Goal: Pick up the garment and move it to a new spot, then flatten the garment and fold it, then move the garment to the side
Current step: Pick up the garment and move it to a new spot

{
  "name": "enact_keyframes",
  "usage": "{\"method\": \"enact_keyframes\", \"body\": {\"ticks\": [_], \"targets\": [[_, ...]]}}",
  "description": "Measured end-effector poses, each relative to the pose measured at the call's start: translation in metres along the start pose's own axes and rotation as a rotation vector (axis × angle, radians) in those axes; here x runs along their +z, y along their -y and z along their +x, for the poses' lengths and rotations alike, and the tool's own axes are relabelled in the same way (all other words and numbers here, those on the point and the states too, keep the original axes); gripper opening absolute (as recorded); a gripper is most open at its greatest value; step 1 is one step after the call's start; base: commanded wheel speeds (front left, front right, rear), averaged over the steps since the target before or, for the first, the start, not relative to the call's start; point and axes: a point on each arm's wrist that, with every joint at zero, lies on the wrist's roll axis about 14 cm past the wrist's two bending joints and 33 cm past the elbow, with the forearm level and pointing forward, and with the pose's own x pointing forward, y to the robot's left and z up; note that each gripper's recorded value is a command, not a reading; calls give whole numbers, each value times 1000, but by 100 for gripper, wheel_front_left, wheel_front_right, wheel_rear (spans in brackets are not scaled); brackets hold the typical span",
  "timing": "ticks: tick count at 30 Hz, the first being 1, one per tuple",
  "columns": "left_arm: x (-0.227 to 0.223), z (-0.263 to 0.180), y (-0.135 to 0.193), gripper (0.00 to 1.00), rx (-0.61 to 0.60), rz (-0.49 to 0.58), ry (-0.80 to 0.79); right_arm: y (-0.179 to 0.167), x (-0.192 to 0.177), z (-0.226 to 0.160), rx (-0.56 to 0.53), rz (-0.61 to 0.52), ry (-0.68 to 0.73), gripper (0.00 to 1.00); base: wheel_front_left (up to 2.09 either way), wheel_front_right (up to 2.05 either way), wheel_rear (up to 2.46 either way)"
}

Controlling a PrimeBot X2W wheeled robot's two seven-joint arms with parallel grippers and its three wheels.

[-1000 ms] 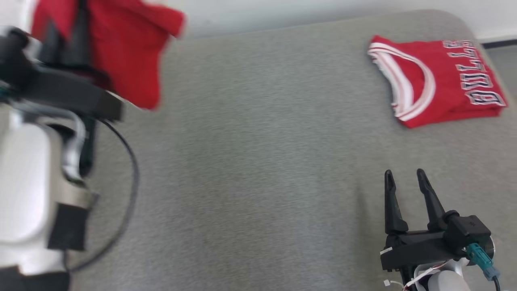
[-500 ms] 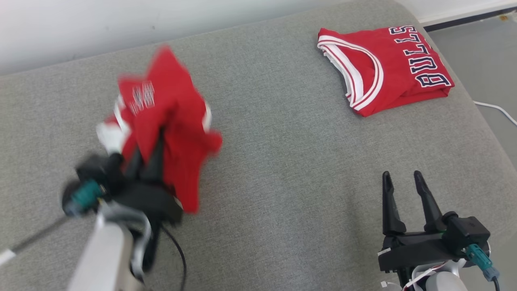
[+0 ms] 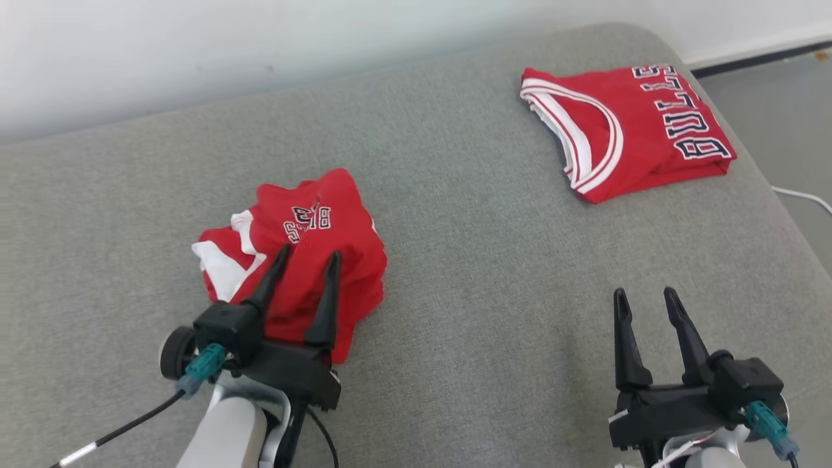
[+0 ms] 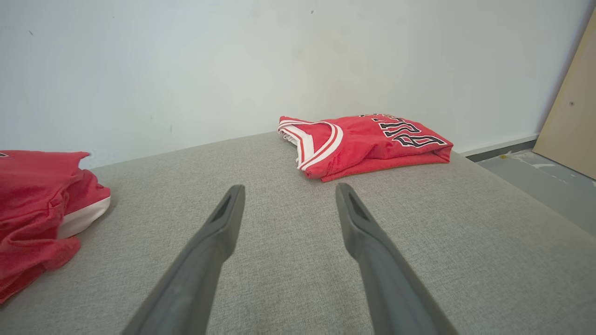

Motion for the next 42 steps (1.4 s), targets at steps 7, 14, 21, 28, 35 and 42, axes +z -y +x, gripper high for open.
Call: {"method": "enact_keyframes", "body": {"ticks": [7,14,21,28,35,42], "targets": [[69,-12,-11,100,48,80,188,-7,7,-5,24,3,23,100,0,0,0],[110,-57,-59,100,213,189,281,-22,16,-1,70,11,56,100,0,0,0],[110,-111,-99,100,378,247,262,-38,20,0,118,17,69,100,0,0,0],[96,-161,-115,100,484,252,222,-56,23,1,170,19,81,100,0,0,0],[76,-188,-114,100,516,248,169,-67,23,-3,205,18,80,100,0,0,0],[73,-201,-113,100,534,274,157,-77,21,-9,238,21,75,100,0,0,0]]}}
